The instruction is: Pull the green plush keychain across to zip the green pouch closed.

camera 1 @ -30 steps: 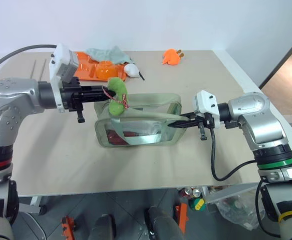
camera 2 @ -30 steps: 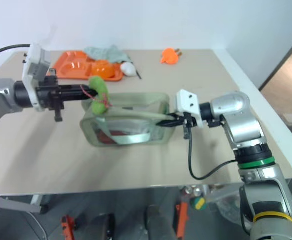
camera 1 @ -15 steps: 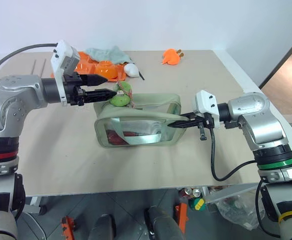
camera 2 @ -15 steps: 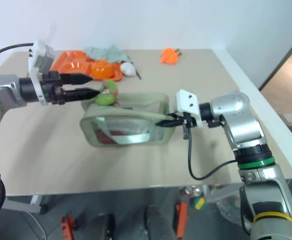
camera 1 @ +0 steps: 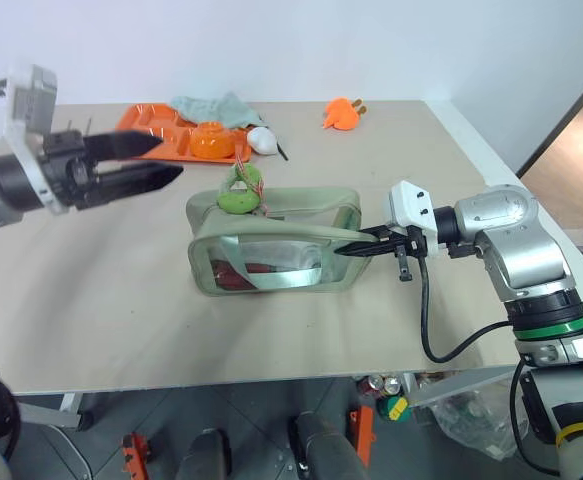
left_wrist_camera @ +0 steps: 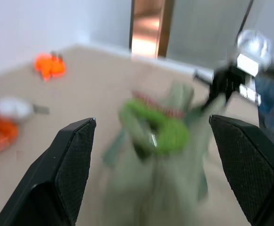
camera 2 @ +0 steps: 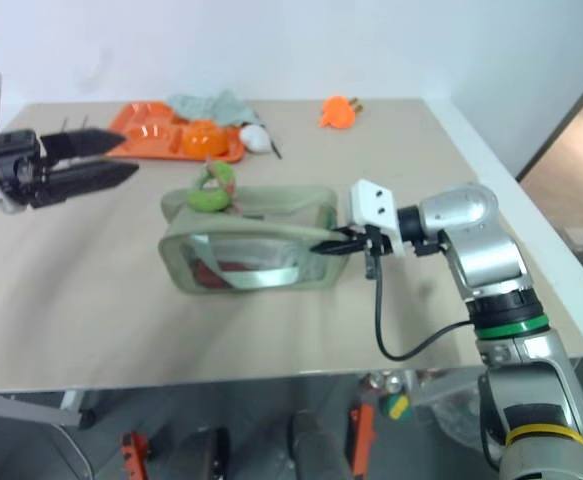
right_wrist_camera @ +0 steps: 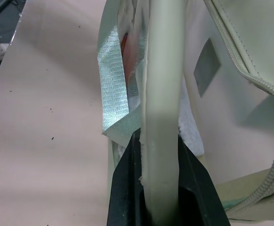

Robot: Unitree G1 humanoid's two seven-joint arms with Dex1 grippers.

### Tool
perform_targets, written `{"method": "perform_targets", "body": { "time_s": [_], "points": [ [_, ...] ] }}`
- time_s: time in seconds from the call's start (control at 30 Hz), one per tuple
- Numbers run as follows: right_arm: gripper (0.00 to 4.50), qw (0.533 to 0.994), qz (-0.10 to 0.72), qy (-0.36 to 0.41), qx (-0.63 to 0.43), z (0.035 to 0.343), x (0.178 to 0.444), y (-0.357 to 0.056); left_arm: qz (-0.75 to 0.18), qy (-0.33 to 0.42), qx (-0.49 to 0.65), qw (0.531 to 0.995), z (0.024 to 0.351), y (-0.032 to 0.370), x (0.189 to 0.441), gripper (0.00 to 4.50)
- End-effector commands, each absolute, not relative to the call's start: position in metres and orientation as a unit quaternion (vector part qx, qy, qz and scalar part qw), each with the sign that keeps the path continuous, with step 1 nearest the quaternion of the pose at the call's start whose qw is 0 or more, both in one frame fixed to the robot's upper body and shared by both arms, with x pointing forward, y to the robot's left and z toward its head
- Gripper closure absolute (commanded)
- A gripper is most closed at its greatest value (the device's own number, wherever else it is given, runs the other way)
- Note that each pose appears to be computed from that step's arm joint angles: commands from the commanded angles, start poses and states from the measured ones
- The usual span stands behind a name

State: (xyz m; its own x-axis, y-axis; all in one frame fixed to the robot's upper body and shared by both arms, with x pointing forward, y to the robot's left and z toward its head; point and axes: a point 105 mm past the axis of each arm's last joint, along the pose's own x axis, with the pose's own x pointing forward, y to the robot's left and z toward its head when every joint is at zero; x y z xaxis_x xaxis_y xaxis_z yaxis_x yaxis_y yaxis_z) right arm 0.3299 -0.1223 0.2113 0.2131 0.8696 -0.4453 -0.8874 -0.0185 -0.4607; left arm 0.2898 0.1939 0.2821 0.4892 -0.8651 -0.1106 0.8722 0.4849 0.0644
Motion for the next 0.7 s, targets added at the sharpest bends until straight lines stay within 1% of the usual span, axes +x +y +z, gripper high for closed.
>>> {"method": "perform_targets", "body": {
  "time_s": [0.03,0.13,0.47,0.53,0.57,0.6,0.7],
  "points": [
    [4.5,0.694,0.63,-0.003,-0.348,0.218,0.328,-0.117,-0.517,0.057,0.099,0.848,0.269,0.188,0.28,0.5],
    [4.5,0.693,0.632,-0.004,-0.346,0.218,0.327,-0.116,-0.511,0.077,0.084,0.852,0.252,0.188,0.286,0.5],
    [4.5,0.699,0.626,-0.004,-0.346,0.219,0.324,-0.119,-0.53,0.117,0.086,0.835,0.22,0.179,0.29,0.5],
    [4.5,0.701,0.624,-0.003,-0.346,0.219,0.323,-0.12,-0.533,0.114,0.09,0.833,0.219,0.178,0.29,1.01],
    [4.5,0.701,0.624,-0.003,-0.346,0.219,0.323,-0.121,-0.53,0.111,0.086,0.836,0.22,0.179,0.293,1.14],
    [4.5,0.702,0.623,-0.003,-0.346,0.219,0.323,-0.121,-0.529,0.106,0.085,0.838,0.222,0.179,0.296,1.57],
    [4.5,0.703,0.621,-0.002,-0.346,0.218,0.323,-0.121,-0.524,0.082,0.08,0.844,0.23,0.177,0.302,2.6]
  ]
}}
